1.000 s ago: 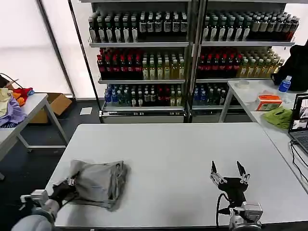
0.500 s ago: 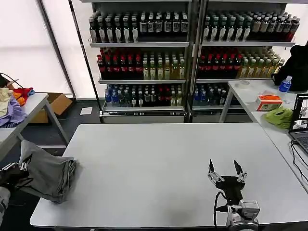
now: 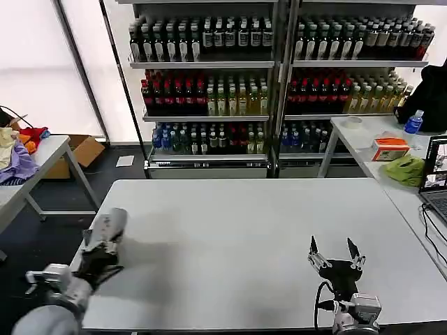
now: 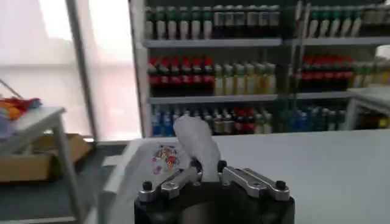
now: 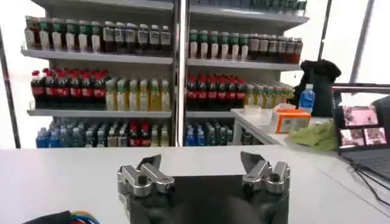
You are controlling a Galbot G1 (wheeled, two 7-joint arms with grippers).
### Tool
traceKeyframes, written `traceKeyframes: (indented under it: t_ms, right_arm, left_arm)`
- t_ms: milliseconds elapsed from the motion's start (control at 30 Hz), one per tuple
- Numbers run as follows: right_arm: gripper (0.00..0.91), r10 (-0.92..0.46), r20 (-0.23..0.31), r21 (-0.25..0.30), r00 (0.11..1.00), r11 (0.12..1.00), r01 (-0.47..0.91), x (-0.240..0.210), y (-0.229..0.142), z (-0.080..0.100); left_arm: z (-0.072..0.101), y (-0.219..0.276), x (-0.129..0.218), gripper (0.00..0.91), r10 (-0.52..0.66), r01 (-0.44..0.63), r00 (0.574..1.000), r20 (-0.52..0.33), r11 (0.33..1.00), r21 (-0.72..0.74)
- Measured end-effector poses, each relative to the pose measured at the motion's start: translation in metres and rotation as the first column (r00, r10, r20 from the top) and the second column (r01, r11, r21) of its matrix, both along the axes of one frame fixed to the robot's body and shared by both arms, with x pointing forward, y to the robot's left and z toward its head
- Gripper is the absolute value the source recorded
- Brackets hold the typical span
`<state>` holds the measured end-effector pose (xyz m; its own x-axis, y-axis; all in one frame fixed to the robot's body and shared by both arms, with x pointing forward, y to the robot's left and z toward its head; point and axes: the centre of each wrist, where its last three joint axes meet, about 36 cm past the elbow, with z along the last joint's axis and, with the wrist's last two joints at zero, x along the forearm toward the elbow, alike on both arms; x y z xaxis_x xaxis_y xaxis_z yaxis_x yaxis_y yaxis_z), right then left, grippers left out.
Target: Fold and organize the clothes.
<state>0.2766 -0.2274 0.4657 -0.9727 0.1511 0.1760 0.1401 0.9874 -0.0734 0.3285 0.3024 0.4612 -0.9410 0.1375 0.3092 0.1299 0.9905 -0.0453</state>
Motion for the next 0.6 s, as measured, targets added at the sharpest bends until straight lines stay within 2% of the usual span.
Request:
traceKeyframes:
  t_ms: [167, 200, 233, 267, 400, 433, 467, 600]
  right_arm:
    - [0.907, -0.016, -0.007, -0.008, 1.000, 1.000, 0.015, -0.005, 0.001, -0.001]
    - [0.907, -0.018, -0.009, -0.009, 1.000, 1.000, 0.018, -0.006, 0.002, -0.002]
    - [0.907, -0.021, -0.010, -0.010, 1.000, 1.000, 0.021, -0.006, 0.002, -0.002]
    - [0.907, -0.023, -0.009, -0.012, 1.000, 1.000, 0.023, -0.006, 0.002, -0.002]
    - [0.907, -0.025, -0.009, -0.019, 1.000, 1.000, 0.025, -0.007, 0.004, 0.000]
    - [0.907, -0.025, -0.010, -0.021, 1.000, 0.999, 0.024, -0.007, 0.004, 0.000]
    - [0.907, -0.025, -0.011, -0.023, 1.000, 0.999, 0.024, -0.007, 0.004, 0.000]
    - [0.907, -0.022, -0.019, -0.028, 1.000, 0.999, 0.022, -0.005, 0.006, -0.001]
  left_arm:
    - [-0.020, -0.061, 0.003, 0.010, -0.076, 0.074, 0.997, -0.030, 0.995, -0.070]
    - [-0.025, -0.072, 0.004, 0.050, -0.090, 0.087, 0.995, -0.037, 0.993, -0.082]
    - [-0.029, -0.082, 0.004, 0.282, -0.102, 0.098, 0.994, -0.042, 0.991, -0.093]
    - [-0.032, -0.090, 0.005, 0.343, -0.110, 0.105, 0.993, -0.045, 0.989, -0.099]
    - [-0.044, -0.115, 0.010, 0.343, -0.134, 0.127, 0.989, -0.058, 0.986, -0.111]
    - [-0.046, -0.120, 0.010, 0.413, -0.142, 0.134, 0.988, -0.061, 0.984, -0.113]
    - [-0.047, -0.123, 0.010, 0.907, -0.146, 0.138, 0.987, -0.063, 0.984, -0.114]
    - [-0.048, -0.136, 0.011, 0.907, -0.172, 0.164, 0.984, -0.047, 0.977, -0.137]
